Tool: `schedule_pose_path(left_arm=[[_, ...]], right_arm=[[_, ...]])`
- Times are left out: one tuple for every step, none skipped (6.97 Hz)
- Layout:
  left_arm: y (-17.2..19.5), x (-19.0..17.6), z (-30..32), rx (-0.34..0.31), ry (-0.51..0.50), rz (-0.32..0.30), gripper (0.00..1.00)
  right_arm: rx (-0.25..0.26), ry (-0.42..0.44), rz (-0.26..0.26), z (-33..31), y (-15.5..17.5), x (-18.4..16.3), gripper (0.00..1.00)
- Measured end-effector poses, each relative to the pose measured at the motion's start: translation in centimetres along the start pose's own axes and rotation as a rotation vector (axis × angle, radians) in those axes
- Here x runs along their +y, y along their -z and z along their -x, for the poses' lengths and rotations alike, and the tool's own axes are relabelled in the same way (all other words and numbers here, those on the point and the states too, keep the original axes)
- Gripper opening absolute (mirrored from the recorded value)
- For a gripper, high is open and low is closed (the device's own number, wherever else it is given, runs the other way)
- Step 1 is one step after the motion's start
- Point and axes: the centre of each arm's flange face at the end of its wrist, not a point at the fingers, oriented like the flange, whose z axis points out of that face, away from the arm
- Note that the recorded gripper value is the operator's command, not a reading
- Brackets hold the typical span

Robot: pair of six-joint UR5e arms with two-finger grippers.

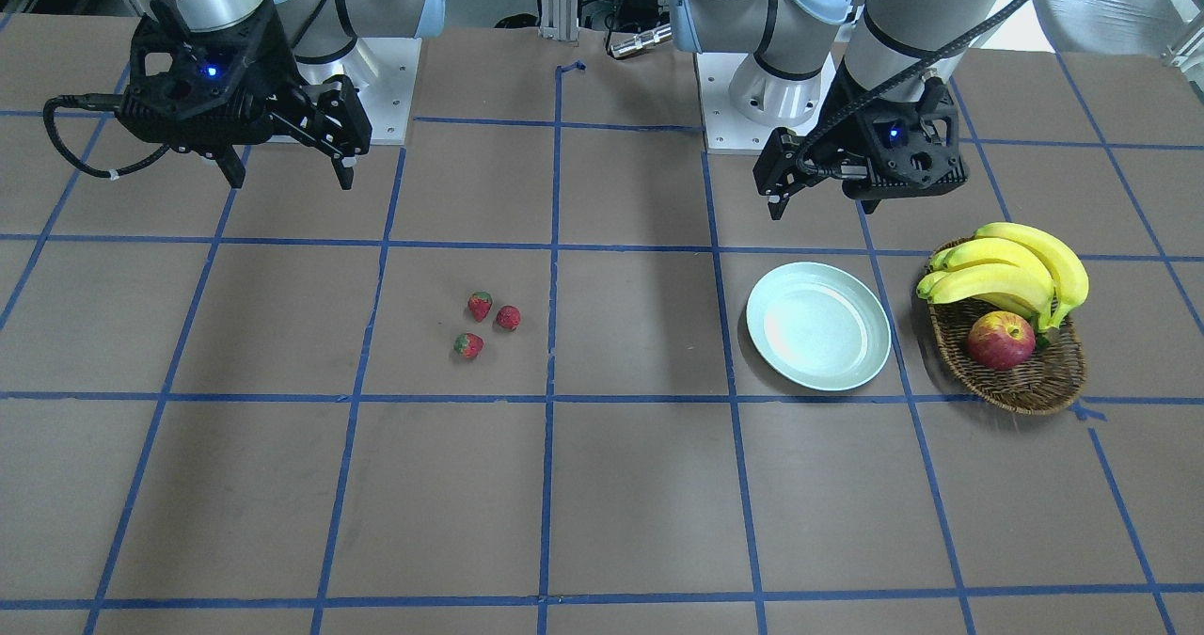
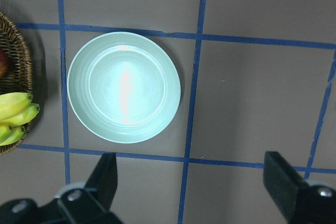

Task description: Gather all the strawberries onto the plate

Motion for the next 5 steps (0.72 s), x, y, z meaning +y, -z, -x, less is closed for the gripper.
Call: schedule_pose_path(left_arm=[[-0.1, 0.0, 0.0, 0.003, 0.0, 0.001, 1.0], [-0.1, 0.0, 0.0, 0.003, 0.0, 0.003, 1.0], [-0.1, 0.0, 0.0, 0.004, 0.0, 0.003, 1.0], [-0.2, 0.0, -0.1, 0.004, -0.001, 0.004, 1.0], [-0.2, 0.0, -0.1, 0.005, 0.0, 0.004, 1.0]], right_arm=[[-0.004, -0.032, -0.02, 1.1, -0.7, -0.6, 1.0], [-0.007, -0.047, -0.051, 3.1, -2.0, -1.8, 1.0], [-0.014, -0.069, -0.07, 5.3, -3.8, -2.9, 1.0], [-0.019, -0.12, -0.052, 7.3, -6.4, -3.6, 1.0], [-0.021, -0.171, -0.019, 9.0, -9.4, -3.8, 1.0]])
